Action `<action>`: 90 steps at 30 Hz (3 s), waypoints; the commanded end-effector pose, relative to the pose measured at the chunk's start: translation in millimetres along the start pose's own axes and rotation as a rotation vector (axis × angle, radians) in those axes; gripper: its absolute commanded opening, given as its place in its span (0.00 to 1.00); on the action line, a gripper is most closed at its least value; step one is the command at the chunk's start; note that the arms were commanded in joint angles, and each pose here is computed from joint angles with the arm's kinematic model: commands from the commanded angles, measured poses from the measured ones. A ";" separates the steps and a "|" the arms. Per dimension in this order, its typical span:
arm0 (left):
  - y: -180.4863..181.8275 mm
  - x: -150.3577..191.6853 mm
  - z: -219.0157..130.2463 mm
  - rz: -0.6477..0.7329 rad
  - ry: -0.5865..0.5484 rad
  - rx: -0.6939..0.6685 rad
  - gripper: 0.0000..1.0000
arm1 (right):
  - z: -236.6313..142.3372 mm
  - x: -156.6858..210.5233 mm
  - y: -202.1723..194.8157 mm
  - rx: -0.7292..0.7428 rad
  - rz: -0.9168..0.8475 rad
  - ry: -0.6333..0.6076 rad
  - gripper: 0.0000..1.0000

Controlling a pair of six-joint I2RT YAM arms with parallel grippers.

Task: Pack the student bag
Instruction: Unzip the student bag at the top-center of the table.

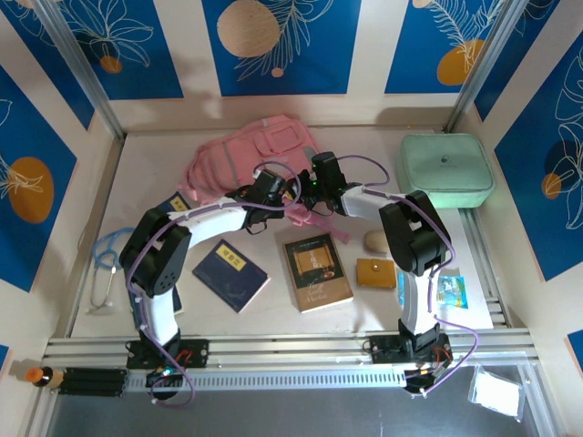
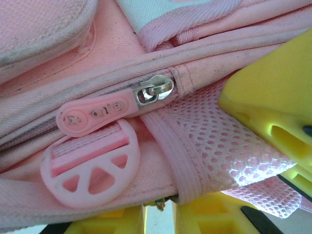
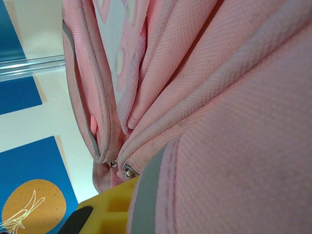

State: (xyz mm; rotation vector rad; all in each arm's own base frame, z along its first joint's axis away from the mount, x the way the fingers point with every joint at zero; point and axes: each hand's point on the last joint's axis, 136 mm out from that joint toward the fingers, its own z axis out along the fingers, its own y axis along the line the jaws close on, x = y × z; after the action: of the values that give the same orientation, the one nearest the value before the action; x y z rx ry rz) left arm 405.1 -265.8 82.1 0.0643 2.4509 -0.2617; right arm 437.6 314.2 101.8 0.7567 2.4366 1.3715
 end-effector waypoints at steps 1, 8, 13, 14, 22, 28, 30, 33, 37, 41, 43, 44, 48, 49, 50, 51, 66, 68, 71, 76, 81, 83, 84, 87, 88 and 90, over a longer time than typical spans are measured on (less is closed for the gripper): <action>-0.2 -11.0 2.4 -0.012 -0.042 -0.022 0.19 | -7.1 11.8 32.7 -0.102 -0.047 0.049 0.07; 9.3 -8.4 0.5 0.005 -0.030 -0.072 0.08 | -8.4 10.1 29.6 -0.094 -0.046 0.045 0.07; 18.5 -1.3 -10.9 0.011 0.008 -0.082 0.00 | -11.7 5.2 26.0 -0.081 -0.046 0.029 0.07; 22.1 1.5 -13.8 0.002 0.022 -0.076 0.00 | -12.5 4.3 25.2 -0.078 -0.049 0.026 0.07; 54.7 16.8 -36.7 -0.058 0.112 -0.028 0.00 | -14.2 -0.8 20.3 -0.050 -0.063 0.006 0.07; 90.9 24.3 -48.2 -0.099 0.115 -0.074 0.00 | -12.8 -1.6 17.5 -0.043 -0.063 0.006 0.06; 98.3 23.8 -48.4 -0.113 0.111 -0.073 0.00 | -12.1 -0.7 17.8 -0.044 -0.063 0.011 0.06; 99.6 19.8 -47.4 -0.104 0.106 -0.070 0.00 | -11.5 -0.5 17.9 -0.045 -0.063 0.014 0.06; 97.2 14.1 -43.9 -0.089 0.095 -0.066 0.00 | -11.2 -0.5 17.6 -0.041 -0.070 0.011 0.07; 92.6 8.0 -43.3 -0.073 0.082 -0.046 0.09 | -10.8 -0.8 17.4 -0.039 -0.071 0.011 0.06; 89.8 5.1 -42.5 -0.066 0.070 -0.033 0.13 | -10.9 -1.0 18.2 -0.040 -0.072 0.010 0.07; 89.0 3.9 -41.5 -0.061 0.065 -0.028 0.15 | -10.5 -1.0 18.4 -0.041 -0.072 0.010 0.06; 87.4 5.0 -35.3 -0.055 0.071 -0.023 0.19 | -10.3 -1.0 18.4 -0.041 -0.070 0.012 0.06; 87.3 4.3 -33.7 -0.058 0.072 -0.024 0.21 | -10.2 -1.1 18.1 -0.041 -0.070 0.012 0.06; 87.6 4.2 -32.2 -0.060 0.073 -0.027 0.21 | -10.2 -0.9 18.5 -0.041 -0.070 0.012 0.06; 87.9 4.3 -31.0 -0.060 0.075 -0.030 0.21 | -10.1 -1.2 18.4 -0.040 -0.070 0.012 0.07; 97.7 3.0 -25.4 -0.040 0.060 -0.083 0.27 | -10.8 0.0 21.3 -0.042 -0.076 0.020 0.06; 96.9 1.1 -25.2 -0.038 0.052 -0.080 0.22 | -11.5 0.2 21.8 -0.043 -0.081 0.020 0.06; 100.2 -1.7 -28.1 -0.032 0.032 -0.096 0.18 | -12.2 -0.5 20.5 -0.038 -0.081 0.020 0.06; 106.4 -4.7 -36.6 -0.022 0.001 -0.122 0.19 | -11.3 -2.0 17.3 -0.030 -0.074 0.017 0.06; 107.0 -2.4 -36.6 -0.011 -0.009 -0.117 0.21 | -9.6 -1.3 17.0 -0.030 -0.071 0.022 0.06; 106.0 -2.2 -33.9 -0.001 -0.001 -0.114 0.21 | -9.3 -1.1 17.2 -0.030 -0.070 0.024 0.06; 105.7 -2.2 -32.7 0.005 0.002 -0.114 0.19 | -9.5 -0.9 17.1 -0.030 -0.070 0.025 0.06; 104.7 -4.4 -29.3 0.017 -0.002 -0.115 0.16 | -10.2 -0.7 16.7 -0.028 -0.069 0.024 0.06; 104.7 -4.8 -28.4 0.021 -0.001 -0.116 0.15 | -10.5 -1.0 16.1 -0.027 -0.067 0.023 0.06; 105.0 -5.0 -26.9 0.030 0.003 -0.119 0.12 | -10.7 -1.2 15.0 -0.025 -0.068 0.022 0.06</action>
State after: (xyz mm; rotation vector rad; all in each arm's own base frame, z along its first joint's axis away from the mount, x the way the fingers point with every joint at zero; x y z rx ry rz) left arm 393.0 -161.3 82.6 0.0422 2.4925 -0.1331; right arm 433.3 307.4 92.8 0.7208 2.4782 1.3205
